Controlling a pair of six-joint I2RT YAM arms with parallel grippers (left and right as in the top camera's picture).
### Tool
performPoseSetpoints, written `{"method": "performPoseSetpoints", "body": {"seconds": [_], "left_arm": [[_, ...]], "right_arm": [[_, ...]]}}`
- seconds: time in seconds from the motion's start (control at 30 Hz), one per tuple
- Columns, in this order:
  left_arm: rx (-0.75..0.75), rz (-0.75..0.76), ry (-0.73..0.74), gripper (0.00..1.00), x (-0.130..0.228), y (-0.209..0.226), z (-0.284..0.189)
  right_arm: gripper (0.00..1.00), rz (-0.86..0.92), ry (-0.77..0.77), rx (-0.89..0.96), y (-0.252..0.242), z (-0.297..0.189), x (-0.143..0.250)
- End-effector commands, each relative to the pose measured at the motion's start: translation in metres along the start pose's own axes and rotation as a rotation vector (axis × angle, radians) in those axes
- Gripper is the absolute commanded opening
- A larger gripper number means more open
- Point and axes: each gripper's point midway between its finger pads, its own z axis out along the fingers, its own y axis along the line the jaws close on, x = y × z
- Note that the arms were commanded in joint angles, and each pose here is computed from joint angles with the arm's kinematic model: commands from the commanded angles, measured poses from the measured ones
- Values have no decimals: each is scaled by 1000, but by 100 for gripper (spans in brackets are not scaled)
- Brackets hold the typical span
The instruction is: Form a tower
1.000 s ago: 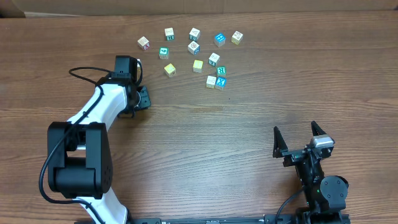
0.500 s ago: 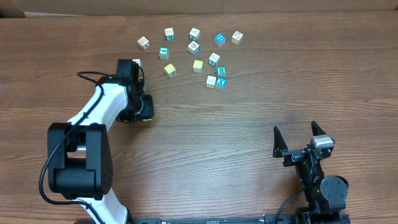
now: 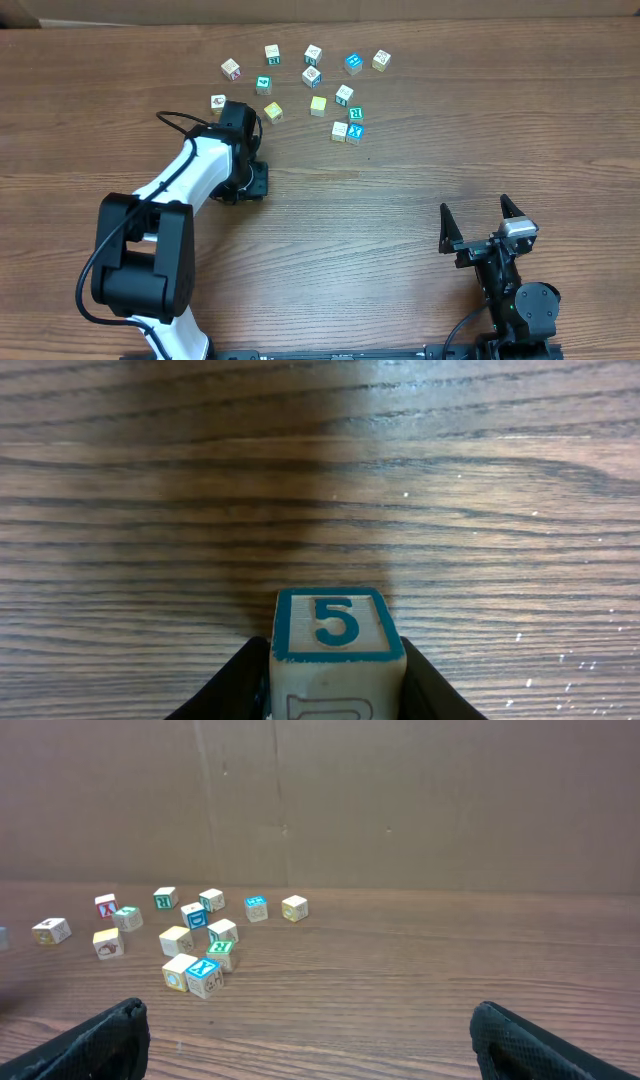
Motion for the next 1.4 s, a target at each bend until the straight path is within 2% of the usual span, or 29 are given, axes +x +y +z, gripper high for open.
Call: {"method": "performPoseSetpoints", "body": {"seconds": [0.0, 0.13, 0.33, 0.37, 0.43, 0.63, 0.83, 1.03, 1.17, 1.27, 1.37], "left_arm": [[-24, -4, 12, 38, 4, 4, 8], [-17, 17, -21, 40, -5, 2, 8], [-14, 18, -34, 33, -8, 1, 8], [-14, 18, -34, 36, -8, 1, 8], [-13, 18, -37, 49, -9, 1, 7], [-11, 24, -60, 56, -26, -2, -12], [-14, 24, -150, 56, -66, -9, -65], [24, 17, -321, 57, -114, -23, -158], [60, 15, -434, 59, -132, -35, -212], [85, 27, -493, 59, -139, -48, -232], [102, 32, -498, 55, -140, -63, -229]], "right_arm": [[100, -2, 1, 4, 0, 0, 3], [100, -2, 1, 4, 0, 0, 3], [100, -2, 1, 4, 0, 0, 3], [100, -2, 1, 4, 0, 0, 3], [100, -2, 1, 4, 0, 0, 3], [100, -2, 1, 4, 0, 0, 3], [100, -2, 1, 4, 0, 0, 3], [100, -2, 1, 4, 0, 0, 3], [100, -2, 1, 4, 0, 0, 3], [100, -2, 1, 4, 0, 0, 3], [100, -2, 1, 4, 0, 0, 3]]}}
